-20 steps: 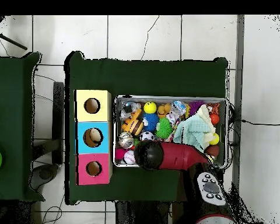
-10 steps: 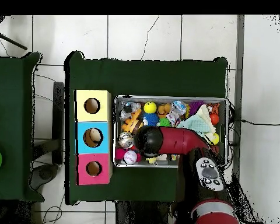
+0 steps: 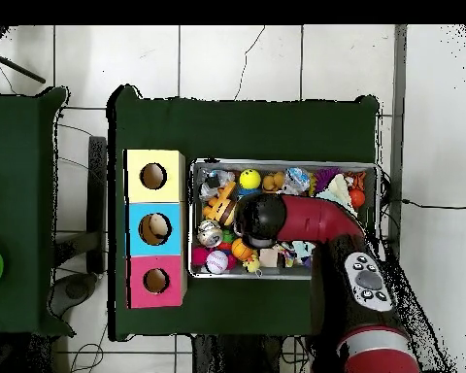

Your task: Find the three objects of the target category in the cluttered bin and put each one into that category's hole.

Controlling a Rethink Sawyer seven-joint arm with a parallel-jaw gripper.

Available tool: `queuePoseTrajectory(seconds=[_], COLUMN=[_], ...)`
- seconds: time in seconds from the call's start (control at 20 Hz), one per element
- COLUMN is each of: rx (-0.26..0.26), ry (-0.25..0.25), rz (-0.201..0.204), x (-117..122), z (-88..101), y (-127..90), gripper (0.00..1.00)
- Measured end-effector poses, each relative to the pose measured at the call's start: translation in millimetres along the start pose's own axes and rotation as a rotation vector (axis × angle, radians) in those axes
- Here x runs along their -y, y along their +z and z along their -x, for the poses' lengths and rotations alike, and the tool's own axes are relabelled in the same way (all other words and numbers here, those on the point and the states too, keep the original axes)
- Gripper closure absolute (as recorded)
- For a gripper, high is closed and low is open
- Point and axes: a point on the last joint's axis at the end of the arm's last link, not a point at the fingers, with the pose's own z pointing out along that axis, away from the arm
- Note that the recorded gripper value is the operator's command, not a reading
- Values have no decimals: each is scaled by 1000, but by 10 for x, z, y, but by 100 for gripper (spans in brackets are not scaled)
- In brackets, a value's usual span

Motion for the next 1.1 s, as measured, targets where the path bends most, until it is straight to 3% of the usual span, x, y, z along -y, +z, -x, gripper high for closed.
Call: queuePoseTrajectory(seconds=[0.6, 0.85, 1.1], rx=[-21, 7, 8], ry=[87, 92, 78], rz=[-43, -54, -39], x=[1038, 1223, 1173], z=[216, 321, 360], y=[-232, -279, -206], gripper=[0, 0, 0])
